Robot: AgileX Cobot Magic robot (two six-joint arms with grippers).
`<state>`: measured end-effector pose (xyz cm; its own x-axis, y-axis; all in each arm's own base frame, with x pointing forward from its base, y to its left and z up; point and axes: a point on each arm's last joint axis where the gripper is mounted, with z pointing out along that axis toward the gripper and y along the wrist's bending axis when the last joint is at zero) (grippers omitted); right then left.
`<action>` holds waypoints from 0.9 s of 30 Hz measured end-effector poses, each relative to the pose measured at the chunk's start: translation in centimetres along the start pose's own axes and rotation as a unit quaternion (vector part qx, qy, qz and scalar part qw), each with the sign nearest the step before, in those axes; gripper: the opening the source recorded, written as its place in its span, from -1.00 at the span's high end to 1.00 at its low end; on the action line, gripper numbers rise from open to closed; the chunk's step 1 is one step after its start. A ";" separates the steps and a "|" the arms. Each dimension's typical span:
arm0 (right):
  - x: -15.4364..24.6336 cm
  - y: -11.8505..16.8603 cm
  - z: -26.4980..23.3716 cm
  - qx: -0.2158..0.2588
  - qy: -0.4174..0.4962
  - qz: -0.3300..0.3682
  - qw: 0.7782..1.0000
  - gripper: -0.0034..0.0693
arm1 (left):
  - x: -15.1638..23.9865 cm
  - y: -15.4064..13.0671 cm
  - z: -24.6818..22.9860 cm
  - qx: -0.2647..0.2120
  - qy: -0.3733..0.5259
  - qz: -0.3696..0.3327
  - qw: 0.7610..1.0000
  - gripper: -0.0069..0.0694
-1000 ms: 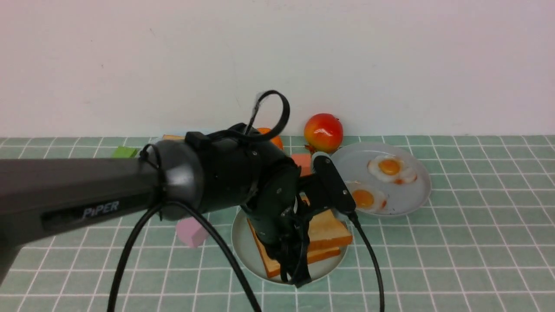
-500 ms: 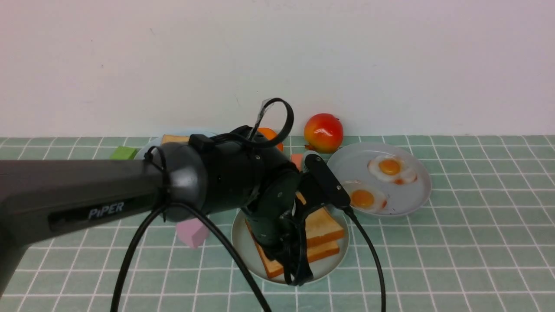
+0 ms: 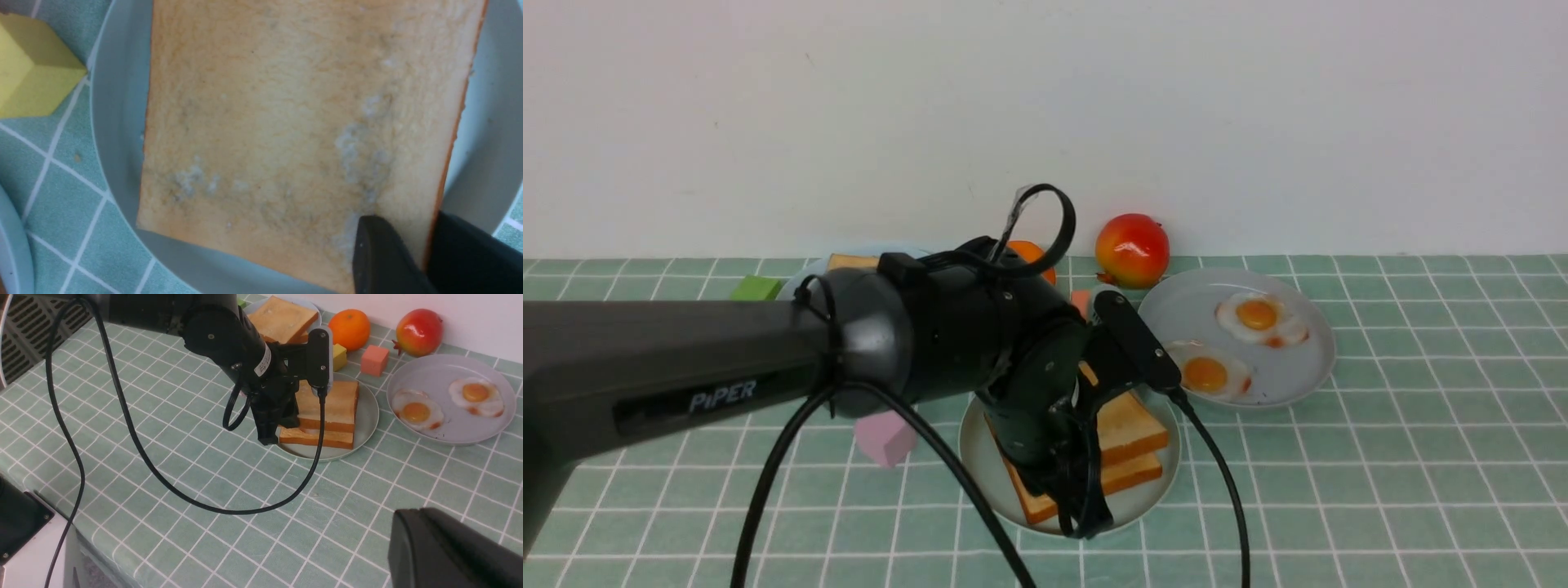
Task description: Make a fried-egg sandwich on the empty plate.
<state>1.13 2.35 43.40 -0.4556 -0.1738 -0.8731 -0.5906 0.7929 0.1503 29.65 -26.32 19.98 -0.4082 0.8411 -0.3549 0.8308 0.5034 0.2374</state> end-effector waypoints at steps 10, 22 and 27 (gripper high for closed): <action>0.0 0.0 0.0 0.000 0.000 0.000 1.000 0.82 | 0.2 -0.3 -0.6 0.018 0.010 -0.021 1.000 -0.08; 0.3 -0.4 -0.2 0.024 0.008 0.002 1.000 0.90 | 2.0 -0.8 -20.9 -0.004 -0.236 -0.119 0.964 0.72; 1.1 -1.0 -0.9 0.057 0.003 0.021 0.998 0.91 | 10.7 -2.6 -27.9 -0.003 -0.397 -0.169 0.902 0.85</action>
<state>0.60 0.85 42.76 -0.4821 -0.1417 -0.8646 -0.4919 0.8604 0.1333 12.59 -13.09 40.76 -0.2355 0.2340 -0.9433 0.7072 0.7070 -0.0012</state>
